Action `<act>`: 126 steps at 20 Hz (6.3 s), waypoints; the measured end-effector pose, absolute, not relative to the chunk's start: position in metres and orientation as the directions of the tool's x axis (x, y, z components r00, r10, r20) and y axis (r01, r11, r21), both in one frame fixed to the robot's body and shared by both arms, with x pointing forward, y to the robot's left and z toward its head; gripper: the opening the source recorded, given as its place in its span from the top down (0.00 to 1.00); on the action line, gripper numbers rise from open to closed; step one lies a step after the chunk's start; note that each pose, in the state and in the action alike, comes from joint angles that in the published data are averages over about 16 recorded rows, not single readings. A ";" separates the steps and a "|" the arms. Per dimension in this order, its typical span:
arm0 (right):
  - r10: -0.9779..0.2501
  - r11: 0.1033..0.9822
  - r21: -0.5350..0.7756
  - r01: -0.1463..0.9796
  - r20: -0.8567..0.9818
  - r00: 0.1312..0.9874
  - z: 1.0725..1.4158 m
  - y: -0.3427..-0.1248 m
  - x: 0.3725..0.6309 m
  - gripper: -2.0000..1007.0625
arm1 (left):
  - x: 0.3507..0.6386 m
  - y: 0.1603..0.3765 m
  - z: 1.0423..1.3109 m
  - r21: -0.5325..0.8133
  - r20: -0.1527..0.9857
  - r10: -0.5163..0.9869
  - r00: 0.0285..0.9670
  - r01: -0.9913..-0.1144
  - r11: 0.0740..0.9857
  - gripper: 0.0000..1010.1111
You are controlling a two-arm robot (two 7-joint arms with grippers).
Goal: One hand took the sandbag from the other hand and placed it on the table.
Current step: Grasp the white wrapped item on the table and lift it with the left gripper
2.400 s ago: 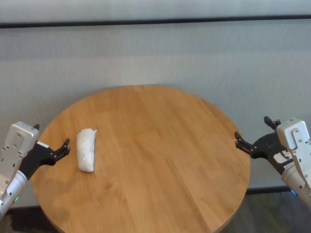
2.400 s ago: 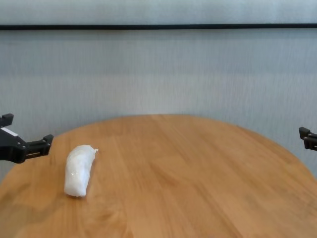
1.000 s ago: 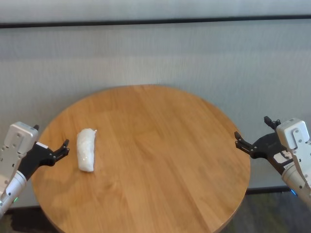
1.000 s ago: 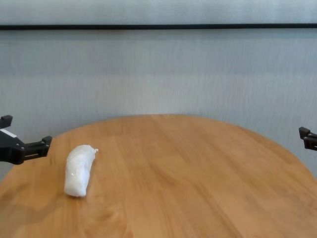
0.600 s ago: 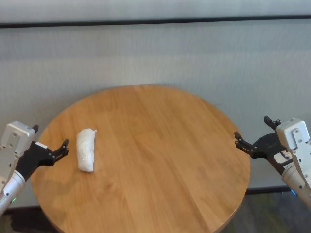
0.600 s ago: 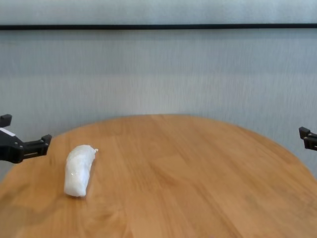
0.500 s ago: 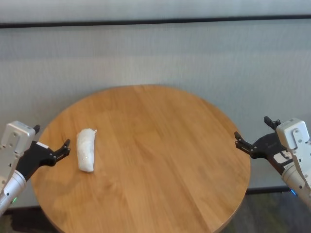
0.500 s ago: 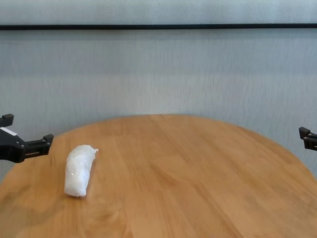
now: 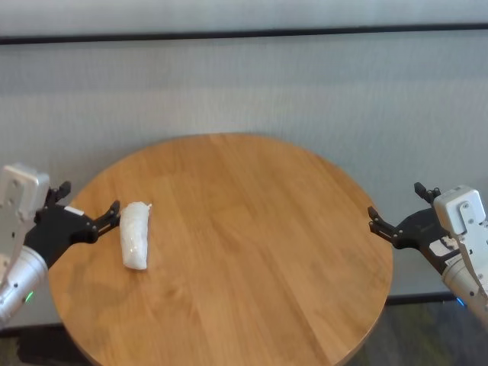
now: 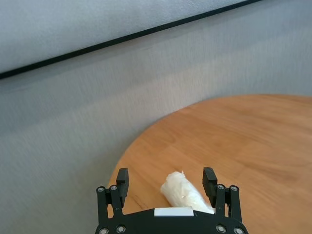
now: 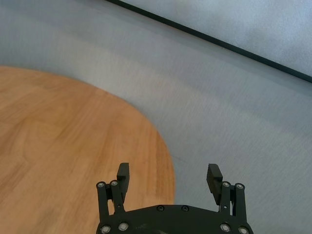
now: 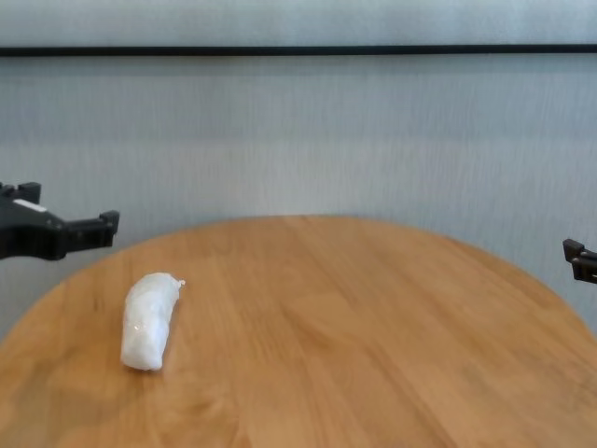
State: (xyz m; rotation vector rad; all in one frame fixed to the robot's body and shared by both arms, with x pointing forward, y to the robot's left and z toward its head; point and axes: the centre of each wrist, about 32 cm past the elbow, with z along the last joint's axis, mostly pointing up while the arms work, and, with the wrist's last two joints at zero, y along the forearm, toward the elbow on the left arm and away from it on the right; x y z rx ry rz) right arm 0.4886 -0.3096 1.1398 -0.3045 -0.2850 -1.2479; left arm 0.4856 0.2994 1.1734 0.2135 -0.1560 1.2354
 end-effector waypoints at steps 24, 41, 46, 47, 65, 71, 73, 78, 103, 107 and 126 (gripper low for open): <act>-0.880 0.287 -0.070 0.955 0.374 0.292 1.140 -0.310 0.489 0.01 | 0.502 0.236 1.216 0.314 0.111 0.953 0.281 -0.920 0.235 0.01; -0.880 0.287 -0.070 0.955 0.374 0.292 1.140 -0.310 0.489 0.01 | 0.520 0.206 1.192 0.414 0.117 0.973 0.199 -0.900 0.134 0.01; -0.880 0.287 -0.070 0.955 0.374 0.292 1.140 -0.310 0.489 0.01 | 0.524 0.206 1.184 0.427 0.134 0.974 0.181 -0.898 0.108 0.01; -0.880 0.287 -0.070 0.955 0.374 0.292 1.140 -0.310 0.489 0.01 | 0.524 0.206 1.183 0.430 0.137 0.974 0.179 -0.897 0.105 0.01; -0.880 0.287 -0.070 0.955 0.374 0.292 1.140 -0.310 0.489 0.01 | 0.540 0.206 1.159 0.469 0.159 0.969 0.188 -0.878 0.094 0.01; -0.880 0.287 -0.070 0.955 0.374 0.292 1.140 -0.310 0.489 0.01 | 0.545 0.207 1.152 0.470 0.167 0.968 0.190 -0.878 0.091 0.01; -0.880 0.287 -0.070 0.955 0.374 0.292 1.140 -0.310 0.489 0.01 | 0.547 0.207 1.151 0.470 0.168 0.967 0.191 -0.878 0.092 0.01; -0.880 0.287 -0.070 0.955 0.374 0.292 1.140 -0.310 0.489 0.01 | 0.549 0.207 1.146 0.473 0.166 0.966 0.198 -0.876 0.098 0.01; -0.880 0.287 -0.070 0.955 0.374 0.292 1.140 -0.310 0.489 0.01 | 0.550 0.209 1.140 0.469 0.168 0.960 0.226 -0.874 0.124 0.15; -0.880 0.287 -0.070 0.955 0.374 0.292 1.140 -0.310 0.489 0.01 | 0.550 0.209 1.141 0.470 0.167 0.960 0.224 -0.874 0.122 0.27; -0.880 0.287 -0.070 0.955 0.374 0.292 1.140 -0.310 0.489 0.01 | 0.550 0.209 1.141 0.471 0.165 0.961 0.221 -0.874 0.120 0.56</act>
